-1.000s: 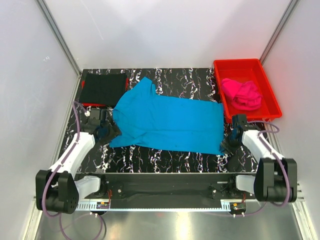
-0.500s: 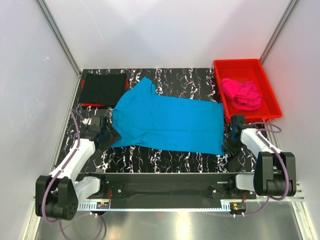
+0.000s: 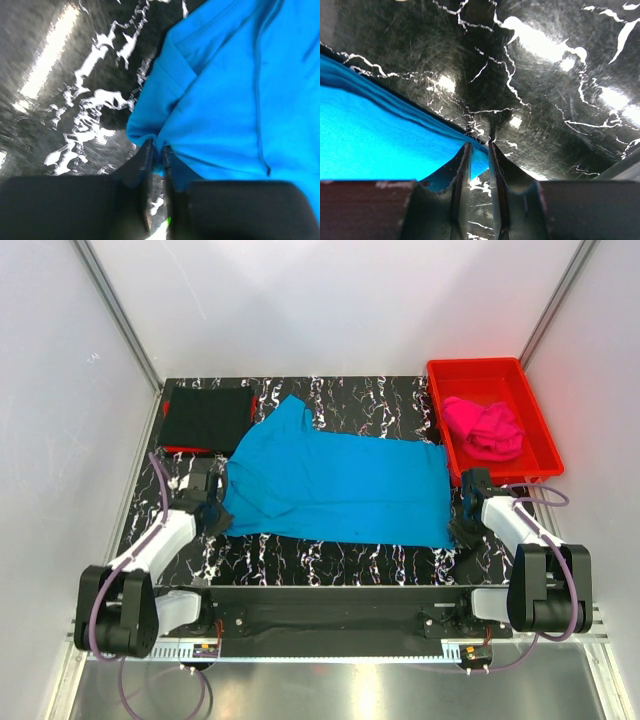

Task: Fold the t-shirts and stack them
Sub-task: Fold the tshirt

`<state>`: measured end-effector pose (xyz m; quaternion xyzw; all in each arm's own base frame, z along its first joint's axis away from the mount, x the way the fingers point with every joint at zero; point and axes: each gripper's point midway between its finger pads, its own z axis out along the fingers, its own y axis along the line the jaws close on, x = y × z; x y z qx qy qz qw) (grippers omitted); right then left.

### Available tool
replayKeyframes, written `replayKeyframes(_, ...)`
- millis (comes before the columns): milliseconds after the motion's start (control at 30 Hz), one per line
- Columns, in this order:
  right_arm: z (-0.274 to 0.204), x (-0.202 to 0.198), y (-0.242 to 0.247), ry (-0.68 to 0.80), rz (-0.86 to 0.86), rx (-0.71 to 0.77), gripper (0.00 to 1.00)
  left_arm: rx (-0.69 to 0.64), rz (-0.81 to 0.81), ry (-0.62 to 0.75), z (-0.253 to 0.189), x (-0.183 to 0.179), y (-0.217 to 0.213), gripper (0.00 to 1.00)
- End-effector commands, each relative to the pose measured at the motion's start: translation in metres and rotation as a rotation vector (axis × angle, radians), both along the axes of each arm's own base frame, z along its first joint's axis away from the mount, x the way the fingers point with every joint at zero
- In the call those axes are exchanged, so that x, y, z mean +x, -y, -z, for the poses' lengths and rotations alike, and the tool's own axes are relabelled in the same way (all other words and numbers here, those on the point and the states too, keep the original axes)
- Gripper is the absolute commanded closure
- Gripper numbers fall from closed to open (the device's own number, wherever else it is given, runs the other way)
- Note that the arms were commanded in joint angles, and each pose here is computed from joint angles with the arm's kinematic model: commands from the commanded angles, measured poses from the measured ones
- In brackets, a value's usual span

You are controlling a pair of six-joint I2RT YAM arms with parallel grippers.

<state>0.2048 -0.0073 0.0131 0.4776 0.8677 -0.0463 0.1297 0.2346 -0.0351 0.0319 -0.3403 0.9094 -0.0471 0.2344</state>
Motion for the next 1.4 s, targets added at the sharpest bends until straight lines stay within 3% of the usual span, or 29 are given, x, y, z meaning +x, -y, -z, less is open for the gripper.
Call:
replayKeyframes(0,-0.004,0.003,0.021,0.0,0.043,-0.11,0.73,0.099,-0.001,0.039,-0.013,0.024,-0.015,0.97)
replayKeyframes(267,-0.009,0.001,0.027,0.0,0.071,-0.145,0.73,0.156,0.001,0.043,-0.03,0.035,-0.023,1.0)
replayKeyframes(467,-0.012,-0.002,0.029,-0.002,0.084,-0.157,0.74,0.176,0.008,-0.012,-0.028,0.041,-0.025,0.91)
replayKeyframes(500,-0.012,-0.002,0.029,0.0,0.084,-0.155,0.74,0.175,0.009,-0.023,-0.026,0.04,-0.024,0.85)
replayKeyframes(533,-0.013,-0.002,0.029,0.001,0.087,-0.156,0.74,0.171,0.013,-0.028,-0.025,0.041,-0.023,0.7)
replayKeyframes(633,-0.015,0.0,0.025,0.019,0.066,-0.137,0.74,0.173,0.02,-0.043,-0.028,0.039,-0.023,0.46)
replayKeyframes(767,-0.038,0.016,0.016,0.089,0.011,-0.088,0.75,0.207,0.006,0.011,-0.058,0.04,-0.031,0.4)
replayKeyframes(867,-0.064,0.024,0.009,0.156,-0.015,-0.051,0.75,0.213,-0.008,0.053,-0.07,0.038,-0.033,0.38)
replayKeyframes(1000,-0.075,0.034,-0.015,0.235,-0.038,0.067,0.76,0.119,-0.005,0.045,-0.05,0.029,-0.018,0.4)
replayKeyframes(1133,-0.06,0.034,-0.026,0.216,-0.039,0.114,0.77,0.047,0.012,0.069,-0.031,0.024,-0.006,0.45)
replayKeyframes(1367,-0.022,0.029,-0.033,0.12,-0.054,0.153,0.77,0.106,-0.029,0.067,-0.036,0.019,-0.019,0.44)
